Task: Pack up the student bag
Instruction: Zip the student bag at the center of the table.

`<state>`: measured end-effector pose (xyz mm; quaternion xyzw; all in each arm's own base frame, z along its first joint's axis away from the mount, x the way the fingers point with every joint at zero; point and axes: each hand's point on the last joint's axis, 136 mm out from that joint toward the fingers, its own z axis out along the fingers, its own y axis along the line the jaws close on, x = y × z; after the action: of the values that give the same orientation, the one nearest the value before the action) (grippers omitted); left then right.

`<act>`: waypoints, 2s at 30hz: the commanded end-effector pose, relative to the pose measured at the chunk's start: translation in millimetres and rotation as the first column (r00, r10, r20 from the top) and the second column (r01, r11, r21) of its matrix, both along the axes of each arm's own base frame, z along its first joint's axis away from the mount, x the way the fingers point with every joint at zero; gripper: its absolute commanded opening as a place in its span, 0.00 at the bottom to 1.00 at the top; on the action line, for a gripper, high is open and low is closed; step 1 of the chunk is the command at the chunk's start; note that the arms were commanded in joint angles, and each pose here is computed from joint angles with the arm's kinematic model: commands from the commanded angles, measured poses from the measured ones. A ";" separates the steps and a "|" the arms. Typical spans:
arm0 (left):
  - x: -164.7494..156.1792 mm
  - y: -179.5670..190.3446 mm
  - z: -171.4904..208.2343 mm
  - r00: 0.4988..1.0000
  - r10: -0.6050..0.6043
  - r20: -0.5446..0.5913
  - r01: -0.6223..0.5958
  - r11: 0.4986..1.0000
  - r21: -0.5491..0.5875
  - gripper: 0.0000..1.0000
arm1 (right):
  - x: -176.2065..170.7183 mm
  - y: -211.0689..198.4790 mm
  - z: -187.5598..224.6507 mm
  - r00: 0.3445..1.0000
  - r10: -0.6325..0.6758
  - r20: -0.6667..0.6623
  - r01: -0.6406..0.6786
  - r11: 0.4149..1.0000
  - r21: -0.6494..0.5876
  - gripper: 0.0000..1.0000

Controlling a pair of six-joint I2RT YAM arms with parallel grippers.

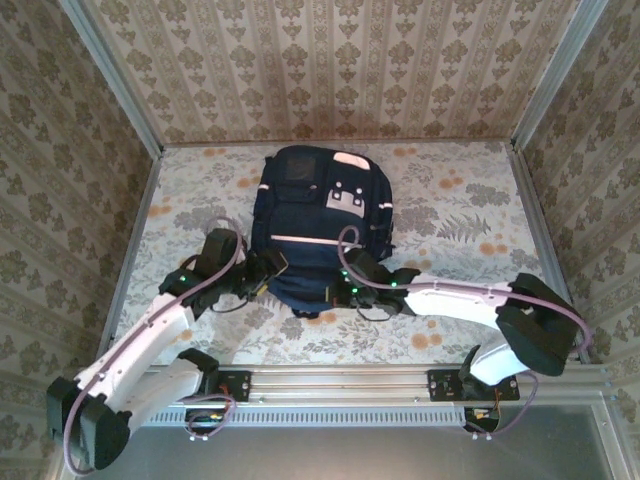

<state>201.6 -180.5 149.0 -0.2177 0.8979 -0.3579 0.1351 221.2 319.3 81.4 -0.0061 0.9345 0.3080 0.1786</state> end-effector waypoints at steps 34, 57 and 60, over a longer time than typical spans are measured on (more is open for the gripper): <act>35.2 27.0 -30.3 0.943 0.321 -0.088 -0.312 0.945 0.100 0.00 | 2.6 -50.4 -20.8 0.990 -0.047 0.136 0.080 0.967 -0.242 0.00; -8.2 -88.3 -9.4 0.992 -0.106 0.072 0.108 0.994 -0.021 0.00 | 65.3 -217.2 46.9 0.845 -0.414 0.338 0.517 0.794 -0.319 0.98; -28.8 -123.9 -8.2 0.965 -0.238 0.112 0.238 0.971 0.013 0.02 | 56.8 -246.3 78.3 0.772 -0.465 0.433 0.608 0.738 -0.292 1.00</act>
<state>175.3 -255.0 99.2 -0.1718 0.9282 -0.3097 0.1138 288.6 117.2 137.3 0.1444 0.9109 0.1091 0.3707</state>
